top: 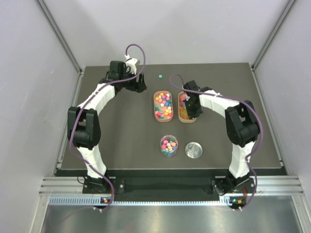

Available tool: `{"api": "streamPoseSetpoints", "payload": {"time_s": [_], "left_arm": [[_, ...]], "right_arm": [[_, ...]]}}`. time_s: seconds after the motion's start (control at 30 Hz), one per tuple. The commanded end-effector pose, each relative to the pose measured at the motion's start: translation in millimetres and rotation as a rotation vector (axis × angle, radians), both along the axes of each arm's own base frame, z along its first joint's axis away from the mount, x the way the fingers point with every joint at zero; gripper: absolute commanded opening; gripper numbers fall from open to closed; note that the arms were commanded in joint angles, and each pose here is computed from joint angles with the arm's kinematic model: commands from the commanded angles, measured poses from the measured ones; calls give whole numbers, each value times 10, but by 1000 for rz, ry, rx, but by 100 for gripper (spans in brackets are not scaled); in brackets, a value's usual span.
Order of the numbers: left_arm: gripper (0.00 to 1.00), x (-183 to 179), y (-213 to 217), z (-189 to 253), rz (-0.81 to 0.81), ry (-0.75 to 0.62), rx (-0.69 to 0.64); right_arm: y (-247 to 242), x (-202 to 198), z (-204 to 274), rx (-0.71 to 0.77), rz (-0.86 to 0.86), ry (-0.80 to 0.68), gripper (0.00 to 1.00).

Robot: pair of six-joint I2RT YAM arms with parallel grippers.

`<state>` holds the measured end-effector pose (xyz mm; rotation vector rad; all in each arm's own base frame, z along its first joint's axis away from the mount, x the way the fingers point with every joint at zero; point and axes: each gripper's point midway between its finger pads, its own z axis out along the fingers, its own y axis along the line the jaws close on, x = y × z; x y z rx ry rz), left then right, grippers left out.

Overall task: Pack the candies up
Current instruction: Scoop the fake candies from the storage box.

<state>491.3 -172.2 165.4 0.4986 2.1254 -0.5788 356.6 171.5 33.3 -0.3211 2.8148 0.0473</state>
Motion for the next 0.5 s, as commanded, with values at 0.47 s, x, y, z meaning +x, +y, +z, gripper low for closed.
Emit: {"api": "streamPoseSetpoints", "payload": {"time_s": [0.47], "left_arm": [[79, -25, 81, 541, -24, -134, 52]], "right_arm": [[148, 129, 728, 89, 32, -331, 0]]}}
